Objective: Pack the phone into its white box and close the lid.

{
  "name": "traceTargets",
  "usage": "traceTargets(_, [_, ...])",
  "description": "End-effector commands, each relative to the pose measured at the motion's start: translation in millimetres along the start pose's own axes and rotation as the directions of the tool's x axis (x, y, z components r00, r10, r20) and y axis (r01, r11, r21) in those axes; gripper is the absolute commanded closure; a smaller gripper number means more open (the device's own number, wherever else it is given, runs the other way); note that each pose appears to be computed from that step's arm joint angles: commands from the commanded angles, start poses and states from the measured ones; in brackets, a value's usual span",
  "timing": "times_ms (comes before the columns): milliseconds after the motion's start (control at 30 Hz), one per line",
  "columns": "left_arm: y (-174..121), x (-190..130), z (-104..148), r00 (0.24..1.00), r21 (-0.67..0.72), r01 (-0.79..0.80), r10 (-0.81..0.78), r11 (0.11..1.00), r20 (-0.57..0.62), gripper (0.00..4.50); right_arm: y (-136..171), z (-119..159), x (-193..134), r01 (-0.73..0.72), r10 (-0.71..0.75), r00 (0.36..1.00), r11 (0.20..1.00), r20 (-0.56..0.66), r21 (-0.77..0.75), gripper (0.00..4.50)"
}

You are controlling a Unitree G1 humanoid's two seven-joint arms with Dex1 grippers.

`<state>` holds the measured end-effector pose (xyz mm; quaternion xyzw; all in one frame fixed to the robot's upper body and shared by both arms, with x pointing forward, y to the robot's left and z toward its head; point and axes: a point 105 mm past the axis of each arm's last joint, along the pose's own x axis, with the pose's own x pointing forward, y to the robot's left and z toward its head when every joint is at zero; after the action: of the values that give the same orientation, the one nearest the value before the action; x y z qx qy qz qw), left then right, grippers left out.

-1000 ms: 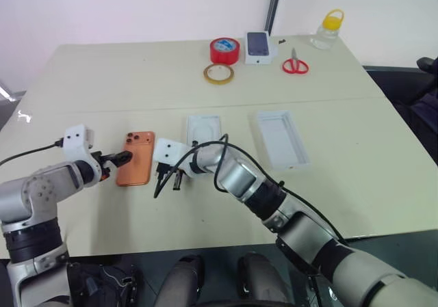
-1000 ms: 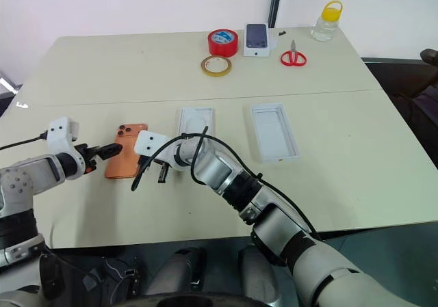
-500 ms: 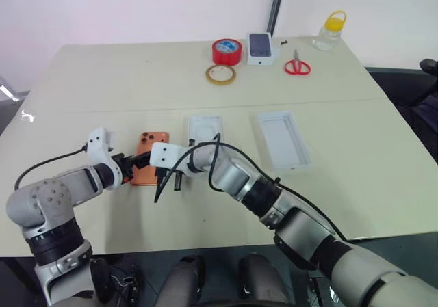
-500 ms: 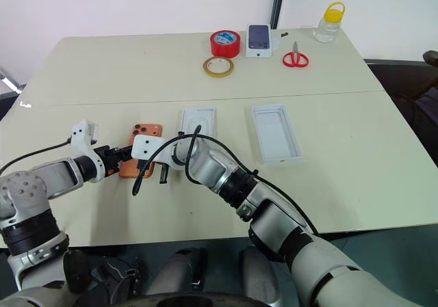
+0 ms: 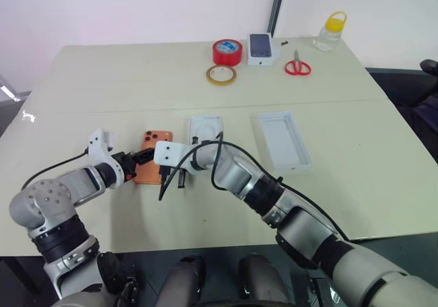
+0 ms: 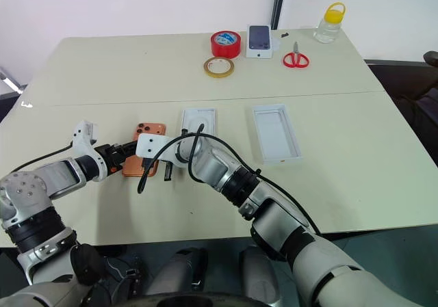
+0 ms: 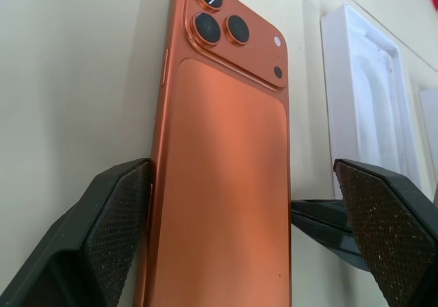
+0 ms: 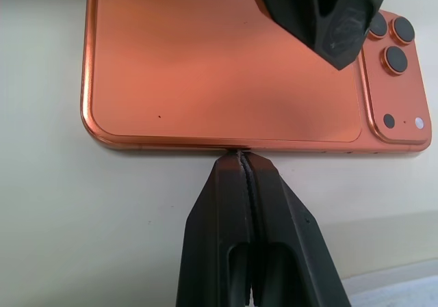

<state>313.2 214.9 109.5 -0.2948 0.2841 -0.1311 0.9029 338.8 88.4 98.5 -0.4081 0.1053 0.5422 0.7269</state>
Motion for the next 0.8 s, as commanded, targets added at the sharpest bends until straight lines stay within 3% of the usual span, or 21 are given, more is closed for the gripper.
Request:
traceTargets(33, [-27.8,10.0,-14.3,0.986,-0.010,0.147,-0.147,0.989,-0.081,0.01,2.5,19.1,-0.1,-0.004,0.007,0.998,0.999,0.060,-0.037,4.49])
traceTargets(533, [-32.3,2.1,-18.3,0.979,0.058,0.164,-0.155,0.985,-0.130,0.01,2.9,17.2,-0.7,-0.006,0.009,0.998,0.999,0.060,-0.045,4.49])
traceTargets(800, [-16.8,-1.6,-1.6,0.992,0.002,0.102,-0.101,0.995,-0.070,0.01,3.9,15.6,-1.0,-0.006,0.009,0.998,0.999,0.057,-0.053,4.49])
